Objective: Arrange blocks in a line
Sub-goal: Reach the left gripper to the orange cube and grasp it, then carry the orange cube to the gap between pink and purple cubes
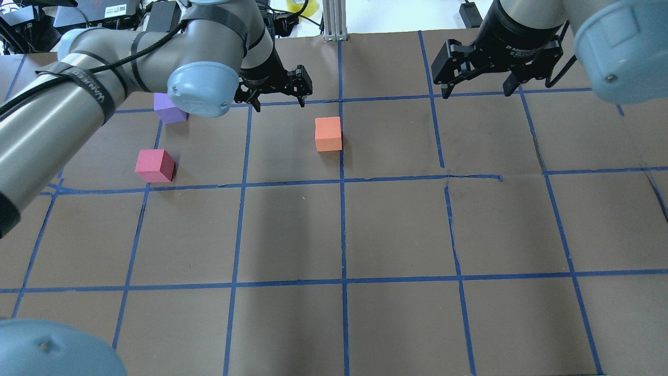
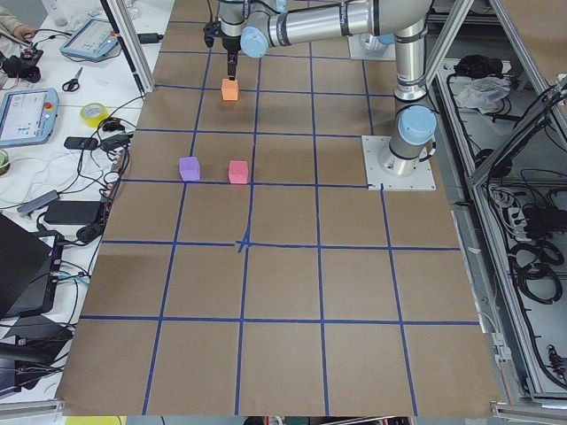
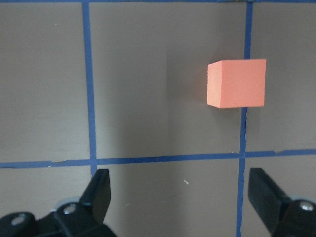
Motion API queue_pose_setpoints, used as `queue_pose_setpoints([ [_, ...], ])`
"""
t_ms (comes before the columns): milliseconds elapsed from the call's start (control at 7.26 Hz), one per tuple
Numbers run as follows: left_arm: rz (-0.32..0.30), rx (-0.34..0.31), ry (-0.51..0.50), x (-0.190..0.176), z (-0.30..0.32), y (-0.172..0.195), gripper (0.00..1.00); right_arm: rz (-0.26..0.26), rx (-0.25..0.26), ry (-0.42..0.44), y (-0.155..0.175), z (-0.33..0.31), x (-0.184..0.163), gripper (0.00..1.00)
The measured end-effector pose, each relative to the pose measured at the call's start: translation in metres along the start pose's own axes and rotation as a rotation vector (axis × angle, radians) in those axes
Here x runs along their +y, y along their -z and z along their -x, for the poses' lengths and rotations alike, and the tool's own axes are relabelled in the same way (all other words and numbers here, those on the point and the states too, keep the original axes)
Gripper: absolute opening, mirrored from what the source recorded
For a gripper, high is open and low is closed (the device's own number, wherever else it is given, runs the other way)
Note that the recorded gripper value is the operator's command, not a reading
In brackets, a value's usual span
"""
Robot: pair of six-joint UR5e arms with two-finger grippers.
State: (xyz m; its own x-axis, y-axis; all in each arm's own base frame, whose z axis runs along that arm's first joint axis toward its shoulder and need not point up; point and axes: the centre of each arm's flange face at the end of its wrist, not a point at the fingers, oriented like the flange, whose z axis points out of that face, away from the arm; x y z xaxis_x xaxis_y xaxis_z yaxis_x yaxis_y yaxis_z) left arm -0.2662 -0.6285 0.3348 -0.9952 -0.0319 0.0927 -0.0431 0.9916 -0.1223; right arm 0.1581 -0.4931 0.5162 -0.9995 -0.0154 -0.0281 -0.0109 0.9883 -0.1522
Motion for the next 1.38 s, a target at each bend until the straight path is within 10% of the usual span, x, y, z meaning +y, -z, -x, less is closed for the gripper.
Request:
queue_pose_setpoints([
  [964,0.02,0.003,0.001,-0.013,-0.057,-0.129,0.98,-0.009,0.001,0.003,0.005,-0.001,0.0,1.0],
  [1239,0.034,-0.008,0.006,-0.008,-0.062,-0.144,0.41,-0.009,0.001,0.004,0.005,0.0,0.0,1.0],
  [1377,0.034,-0.01,0.005,-0.008,-0.063,-0.145,0.3,-0.009,0.001,0.004,0.004,0.0,0.0,1.0],
])
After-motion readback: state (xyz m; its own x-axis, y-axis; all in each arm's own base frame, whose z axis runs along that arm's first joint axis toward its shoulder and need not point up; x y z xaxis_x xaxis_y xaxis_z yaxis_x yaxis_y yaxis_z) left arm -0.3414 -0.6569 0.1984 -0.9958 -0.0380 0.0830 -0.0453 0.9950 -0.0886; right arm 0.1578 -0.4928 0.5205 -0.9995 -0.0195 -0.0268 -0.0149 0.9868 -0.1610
